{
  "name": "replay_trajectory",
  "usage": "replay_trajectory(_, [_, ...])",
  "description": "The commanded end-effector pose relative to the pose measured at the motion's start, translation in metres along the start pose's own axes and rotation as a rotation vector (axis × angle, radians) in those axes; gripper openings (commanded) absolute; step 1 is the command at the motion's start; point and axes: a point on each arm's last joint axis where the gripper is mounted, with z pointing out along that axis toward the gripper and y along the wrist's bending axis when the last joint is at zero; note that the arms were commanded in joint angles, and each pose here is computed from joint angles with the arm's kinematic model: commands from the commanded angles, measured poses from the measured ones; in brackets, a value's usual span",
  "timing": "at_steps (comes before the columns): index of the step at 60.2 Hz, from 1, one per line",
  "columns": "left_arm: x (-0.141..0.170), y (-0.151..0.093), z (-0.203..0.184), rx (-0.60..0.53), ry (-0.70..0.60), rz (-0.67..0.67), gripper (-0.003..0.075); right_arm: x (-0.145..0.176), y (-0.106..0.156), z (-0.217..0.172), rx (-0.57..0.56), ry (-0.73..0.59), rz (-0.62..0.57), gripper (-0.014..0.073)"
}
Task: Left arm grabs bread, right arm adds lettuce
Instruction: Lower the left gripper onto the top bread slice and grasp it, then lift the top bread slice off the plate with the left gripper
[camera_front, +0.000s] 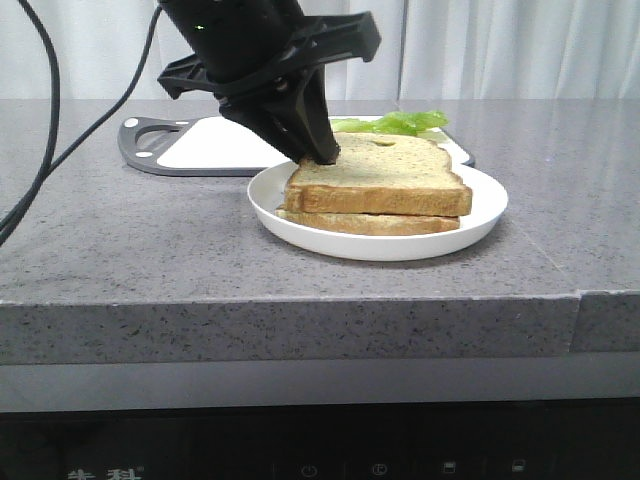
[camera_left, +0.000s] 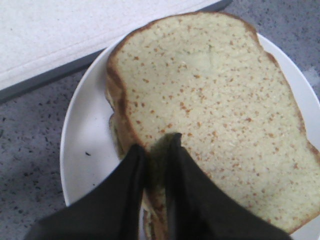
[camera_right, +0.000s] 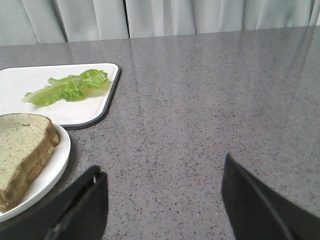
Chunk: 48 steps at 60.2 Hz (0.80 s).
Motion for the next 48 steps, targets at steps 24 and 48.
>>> replay_trajectory(24, [-0.025,-0.012,-0.049,0.021,-0.249,0.036,-0.0021,-0.016,0.002,-0.001,-0.009,-0.088,-0.010,0.0505])
replay_trajectory(48, [-0.030,-0.018,-0.113,-0.007,-0.515,0.121,-0.0021,-0.015,0.002,0.000,-0.008,-0.079,-0.010,0.0505])
